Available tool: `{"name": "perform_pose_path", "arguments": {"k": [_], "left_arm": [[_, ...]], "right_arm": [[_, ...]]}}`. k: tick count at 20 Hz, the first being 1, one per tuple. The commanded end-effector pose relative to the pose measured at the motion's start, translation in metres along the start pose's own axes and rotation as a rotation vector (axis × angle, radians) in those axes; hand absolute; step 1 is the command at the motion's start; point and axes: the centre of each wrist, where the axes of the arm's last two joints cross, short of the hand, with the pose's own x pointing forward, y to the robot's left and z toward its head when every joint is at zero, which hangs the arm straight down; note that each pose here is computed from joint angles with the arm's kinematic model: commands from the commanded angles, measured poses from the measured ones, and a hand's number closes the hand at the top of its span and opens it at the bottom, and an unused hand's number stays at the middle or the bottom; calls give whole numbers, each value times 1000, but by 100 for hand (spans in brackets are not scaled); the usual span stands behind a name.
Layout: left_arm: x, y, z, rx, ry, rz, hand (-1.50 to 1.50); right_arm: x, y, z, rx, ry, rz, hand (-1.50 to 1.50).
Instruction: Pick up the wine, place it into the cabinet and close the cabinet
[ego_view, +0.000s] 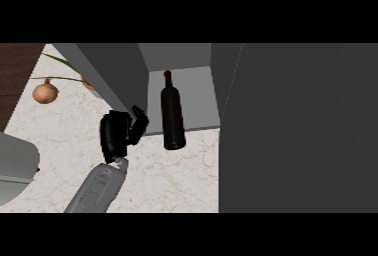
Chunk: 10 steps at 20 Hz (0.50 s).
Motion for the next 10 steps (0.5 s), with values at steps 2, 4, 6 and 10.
{"name": "perform_pose_path", "arguments": {"k": [2,4,6,10], "left_arm": [[43,-37,-33,-161,-72,-50,150],[37,-39,-27,-161,-108,-95,150],[33,-33,-33,-142,-134,-142,150],[35,-40,-24,-160,-185,-178,150]], "right_arm": [[9,3,2,29,-33,-34,-150],[8,4,3,36,-20,-35,-150],[8,3,3,43,-21,-36,-150],[4,0,2,37,-18,-46,-150]]}}
